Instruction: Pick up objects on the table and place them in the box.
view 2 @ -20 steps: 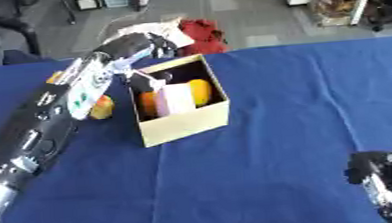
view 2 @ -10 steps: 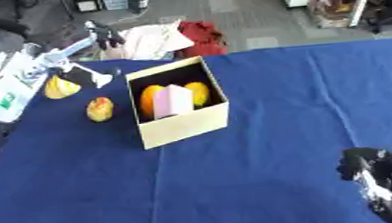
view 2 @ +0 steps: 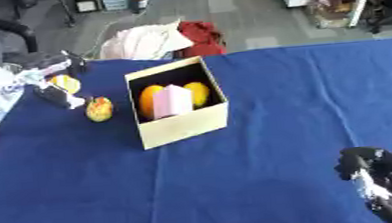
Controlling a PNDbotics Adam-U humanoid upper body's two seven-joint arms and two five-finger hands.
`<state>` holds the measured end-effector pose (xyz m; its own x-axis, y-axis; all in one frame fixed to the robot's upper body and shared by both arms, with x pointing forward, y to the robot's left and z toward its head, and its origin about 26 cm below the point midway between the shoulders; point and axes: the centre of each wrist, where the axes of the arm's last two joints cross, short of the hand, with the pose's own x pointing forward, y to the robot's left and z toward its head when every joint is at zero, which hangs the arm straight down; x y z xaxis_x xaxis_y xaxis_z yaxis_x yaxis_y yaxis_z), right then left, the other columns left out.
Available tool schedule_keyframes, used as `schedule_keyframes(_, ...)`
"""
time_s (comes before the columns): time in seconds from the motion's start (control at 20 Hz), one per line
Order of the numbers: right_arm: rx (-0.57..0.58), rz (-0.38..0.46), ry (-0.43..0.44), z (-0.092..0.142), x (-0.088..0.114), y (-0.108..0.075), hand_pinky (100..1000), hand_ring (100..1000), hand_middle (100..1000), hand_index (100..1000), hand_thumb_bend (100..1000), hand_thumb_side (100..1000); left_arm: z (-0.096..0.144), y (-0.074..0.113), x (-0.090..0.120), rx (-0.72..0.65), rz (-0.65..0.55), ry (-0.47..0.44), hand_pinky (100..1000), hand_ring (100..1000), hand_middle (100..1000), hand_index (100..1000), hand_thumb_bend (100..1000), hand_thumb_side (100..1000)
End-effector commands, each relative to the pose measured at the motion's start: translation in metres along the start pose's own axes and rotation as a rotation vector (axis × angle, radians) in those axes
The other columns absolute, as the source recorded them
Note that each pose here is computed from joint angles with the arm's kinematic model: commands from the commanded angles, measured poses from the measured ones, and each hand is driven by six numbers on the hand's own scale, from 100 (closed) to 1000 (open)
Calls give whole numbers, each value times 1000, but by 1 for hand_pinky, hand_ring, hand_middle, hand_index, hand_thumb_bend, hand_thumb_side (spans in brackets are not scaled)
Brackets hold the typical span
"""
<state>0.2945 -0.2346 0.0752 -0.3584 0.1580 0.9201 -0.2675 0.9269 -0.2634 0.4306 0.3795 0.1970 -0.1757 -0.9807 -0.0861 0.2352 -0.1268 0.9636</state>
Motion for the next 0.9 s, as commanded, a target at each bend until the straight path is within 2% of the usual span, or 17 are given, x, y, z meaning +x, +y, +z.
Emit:
schedule_keyframes(0.05, 3, 18, -16, -2, 5, -5, 635, 635, 591, 694, 100, 489, -5, 2, -6, -5, -24, 38, 779, 687, 694, 854, 353, 330)
schedule_keyframes(0.25, 4, 16, -17, -2, 5, -5, 635, 635, 591, 694, 100, 490, -13, -13, -6, -34, -27, 52, 775, 680, 688, 849, 360, 341)
schedule_keyframes(0.45, 5, 16, -18, -2, 5, -4, 635, 635, 591, 694, 100, 489, -15, -21, -6, -48, -28, 62, 760, 646, 654, 824, 350, 257)
schedule_keyframes(0.9, 8, 16, -18, -3, 5, -4, 636, 635, 591, 695, 100, 488, -19, -30, -2, 79, -8, 92, 663, 474, 448, 633, 218, 231)
